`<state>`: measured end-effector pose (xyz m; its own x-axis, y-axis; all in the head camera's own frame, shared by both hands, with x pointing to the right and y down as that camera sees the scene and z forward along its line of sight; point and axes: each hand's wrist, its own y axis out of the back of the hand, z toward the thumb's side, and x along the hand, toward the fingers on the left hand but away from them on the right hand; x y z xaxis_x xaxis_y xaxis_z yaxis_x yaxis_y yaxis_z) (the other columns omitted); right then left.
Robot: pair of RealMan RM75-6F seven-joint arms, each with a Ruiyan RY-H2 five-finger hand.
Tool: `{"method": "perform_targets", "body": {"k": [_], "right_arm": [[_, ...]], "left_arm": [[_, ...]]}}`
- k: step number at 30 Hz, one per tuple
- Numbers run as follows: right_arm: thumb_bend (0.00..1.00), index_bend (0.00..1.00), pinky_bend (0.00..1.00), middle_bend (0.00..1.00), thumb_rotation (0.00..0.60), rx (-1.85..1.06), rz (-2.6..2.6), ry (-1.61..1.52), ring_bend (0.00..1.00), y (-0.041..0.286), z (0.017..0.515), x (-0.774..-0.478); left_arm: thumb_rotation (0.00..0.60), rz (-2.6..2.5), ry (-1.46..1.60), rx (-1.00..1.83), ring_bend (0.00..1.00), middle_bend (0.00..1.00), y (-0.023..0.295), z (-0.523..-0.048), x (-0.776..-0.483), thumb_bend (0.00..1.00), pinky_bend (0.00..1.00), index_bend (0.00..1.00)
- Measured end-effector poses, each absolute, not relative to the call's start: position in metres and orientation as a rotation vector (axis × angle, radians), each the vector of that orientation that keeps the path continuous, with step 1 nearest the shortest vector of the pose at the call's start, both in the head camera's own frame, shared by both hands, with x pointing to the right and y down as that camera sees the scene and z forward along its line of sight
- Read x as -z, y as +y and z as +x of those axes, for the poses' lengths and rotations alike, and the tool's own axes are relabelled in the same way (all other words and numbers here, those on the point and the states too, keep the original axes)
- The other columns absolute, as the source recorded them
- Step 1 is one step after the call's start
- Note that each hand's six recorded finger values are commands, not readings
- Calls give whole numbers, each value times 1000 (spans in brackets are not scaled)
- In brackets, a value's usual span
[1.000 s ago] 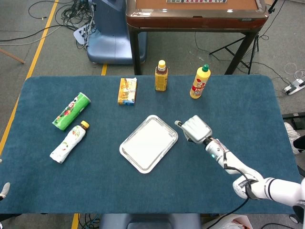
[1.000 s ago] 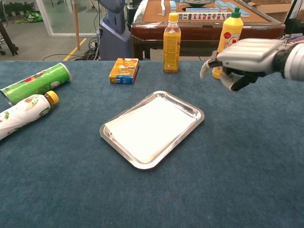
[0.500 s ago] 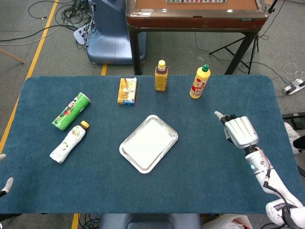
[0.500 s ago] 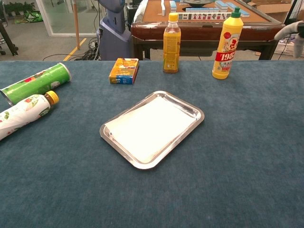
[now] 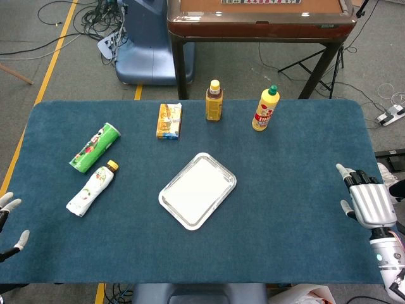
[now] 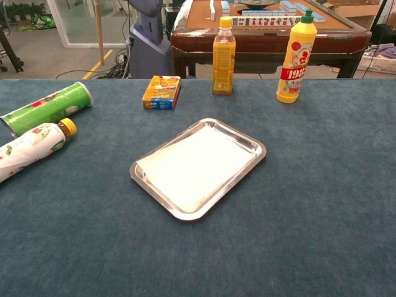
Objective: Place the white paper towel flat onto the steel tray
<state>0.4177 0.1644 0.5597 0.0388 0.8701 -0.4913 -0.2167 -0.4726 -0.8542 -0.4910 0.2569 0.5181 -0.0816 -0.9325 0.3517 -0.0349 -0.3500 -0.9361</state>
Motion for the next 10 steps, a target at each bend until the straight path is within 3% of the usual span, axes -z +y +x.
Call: {"method": "perform_targets", "body": {"k": [10], "right_arm": [[301,105,364,218,600,-1491,-1420,-731,174,168,413,-551]], "left_arm": [[600,-1454,1082,1541,137,142,257,-488,-521,274,0,218]]}}
